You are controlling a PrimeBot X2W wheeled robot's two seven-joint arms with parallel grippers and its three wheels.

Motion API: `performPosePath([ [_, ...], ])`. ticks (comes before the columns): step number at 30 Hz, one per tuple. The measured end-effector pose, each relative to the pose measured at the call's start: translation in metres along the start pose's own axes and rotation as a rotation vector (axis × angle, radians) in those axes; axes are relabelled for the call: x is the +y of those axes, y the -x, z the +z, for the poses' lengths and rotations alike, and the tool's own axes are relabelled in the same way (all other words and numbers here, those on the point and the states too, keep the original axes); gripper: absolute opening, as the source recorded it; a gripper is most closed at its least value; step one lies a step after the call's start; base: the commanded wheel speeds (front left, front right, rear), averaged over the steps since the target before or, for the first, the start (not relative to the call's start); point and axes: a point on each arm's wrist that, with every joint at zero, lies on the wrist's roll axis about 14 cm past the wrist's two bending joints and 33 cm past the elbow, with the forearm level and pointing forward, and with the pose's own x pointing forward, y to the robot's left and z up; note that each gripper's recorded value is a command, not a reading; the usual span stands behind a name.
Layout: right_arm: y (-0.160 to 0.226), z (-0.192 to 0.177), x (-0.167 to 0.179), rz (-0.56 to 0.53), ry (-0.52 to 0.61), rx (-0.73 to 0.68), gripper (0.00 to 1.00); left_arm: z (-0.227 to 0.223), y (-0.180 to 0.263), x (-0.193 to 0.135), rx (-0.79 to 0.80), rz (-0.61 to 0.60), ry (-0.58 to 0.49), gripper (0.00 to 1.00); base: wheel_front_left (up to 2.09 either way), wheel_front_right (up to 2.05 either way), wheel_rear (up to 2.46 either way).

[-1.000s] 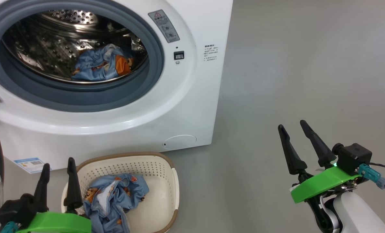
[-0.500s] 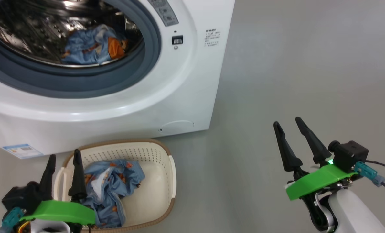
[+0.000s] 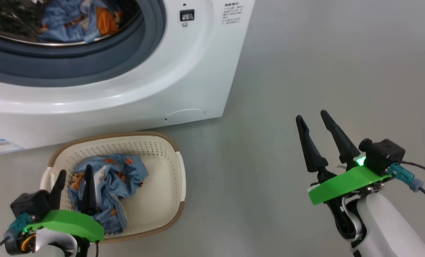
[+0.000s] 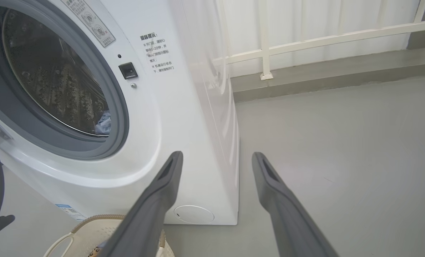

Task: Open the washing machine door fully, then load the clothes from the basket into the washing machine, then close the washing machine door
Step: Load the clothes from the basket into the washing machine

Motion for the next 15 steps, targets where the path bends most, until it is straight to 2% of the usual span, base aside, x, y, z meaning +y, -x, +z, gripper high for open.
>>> performPosePath([
  [15,-0.022,-0.026,-0.015,-0.026,0.014,0.054,1.0,-0.08,-0.04,0.032,0.301,0.046,-0.016,1.0,0.0,0.0,0.0],
])
